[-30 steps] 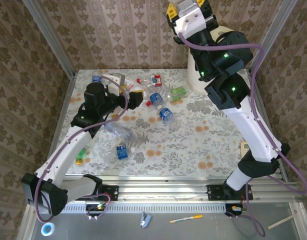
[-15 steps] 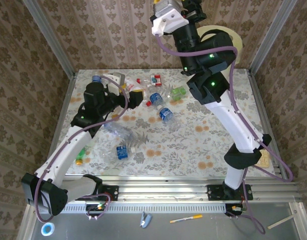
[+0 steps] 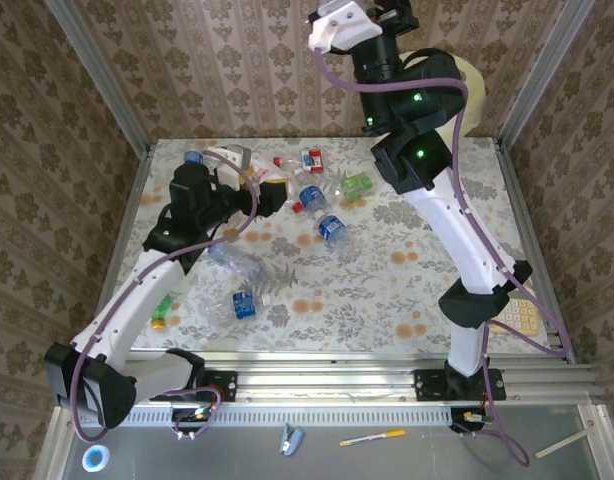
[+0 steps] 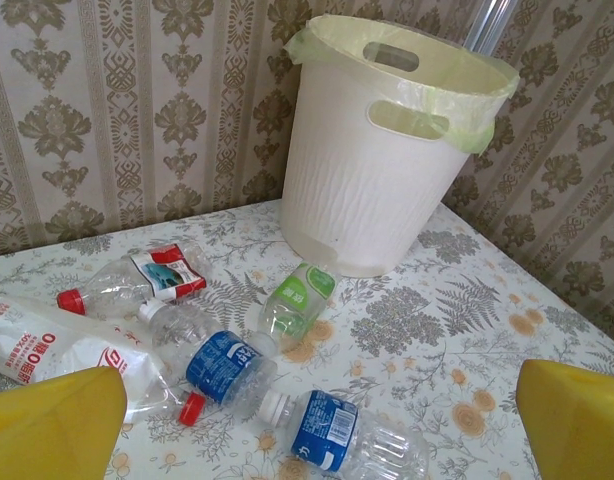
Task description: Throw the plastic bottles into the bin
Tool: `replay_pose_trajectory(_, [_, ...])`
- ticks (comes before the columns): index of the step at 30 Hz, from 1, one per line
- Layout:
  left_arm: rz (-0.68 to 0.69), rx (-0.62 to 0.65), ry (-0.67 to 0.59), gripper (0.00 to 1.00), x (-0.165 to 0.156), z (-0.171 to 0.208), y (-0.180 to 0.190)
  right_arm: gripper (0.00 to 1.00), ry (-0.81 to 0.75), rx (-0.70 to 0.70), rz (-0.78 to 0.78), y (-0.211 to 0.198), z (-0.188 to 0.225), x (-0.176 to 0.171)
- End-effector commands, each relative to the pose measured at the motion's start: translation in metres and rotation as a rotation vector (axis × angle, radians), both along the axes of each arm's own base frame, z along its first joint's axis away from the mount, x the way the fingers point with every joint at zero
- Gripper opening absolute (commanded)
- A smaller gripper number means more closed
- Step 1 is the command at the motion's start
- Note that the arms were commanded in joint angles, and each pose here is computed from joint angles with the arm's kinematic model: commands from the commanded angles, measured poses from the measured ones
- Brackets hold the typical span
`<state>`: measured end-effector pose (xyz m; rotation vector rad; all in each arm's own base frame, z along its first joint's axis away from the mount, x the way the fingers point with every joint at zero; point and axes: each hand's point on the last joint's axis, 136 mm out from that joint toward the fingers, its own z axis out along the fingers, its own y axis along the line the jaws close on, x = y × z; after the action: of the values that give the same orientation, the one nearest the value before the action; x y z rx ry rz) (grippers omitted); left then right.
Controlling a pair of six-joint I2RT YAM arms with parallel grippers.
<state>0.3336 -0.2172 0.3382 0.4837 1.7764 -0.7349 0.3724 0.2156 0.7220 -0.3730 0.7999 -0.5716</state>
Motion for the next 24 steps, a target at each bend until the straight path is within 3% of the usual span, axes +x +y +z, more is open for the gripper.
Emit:
replay_pose_trajectory(1, [-0.010, -0.011, -0.048, 1.00, 0.000, 0.019, -0.003, 0.12, 0.012, 0.127, -0.020, -0.034, 0.006, 0.007])
replay_pose_trajectory(7, [-0.003, -0.003, -0.026, 1.00, 0.003, 0.013, -0.003, 0.13, 0.255, 0.271, -0.091, -0.090, -0.049, 0.076])
replay_pose_trajectory(10, [0.001, -0.001, -0.011, 1.00, 0.006, 0.010, -0.004, 0.26, 0.417, 0.409, -0.152, -0.130, -0.096, 0.113])
replay_pose_trajectory(12, [-0.005, 0.004, -0.001, 1.00, 0.008, 0.009, -0.005, 0.57, 0.525, 0.475, -0.220, -0.150, -0.134, 0.134])
replay_pose_trajectory(17, [-0.017, 0.013, 0.011, 1.00, 0.011, 0.006, -0.009, 0.99, 0.809, 0.491, -0.294, -0.160, -0.225, 0.159])
replay_pose_trajectory(24, [-0.018, 0.029, 0.012, 1.00, 0.010, 0.009, -0.006, 1.00, 0.869, 0.533, -0.278, -0.163, -0.231, 0.143])
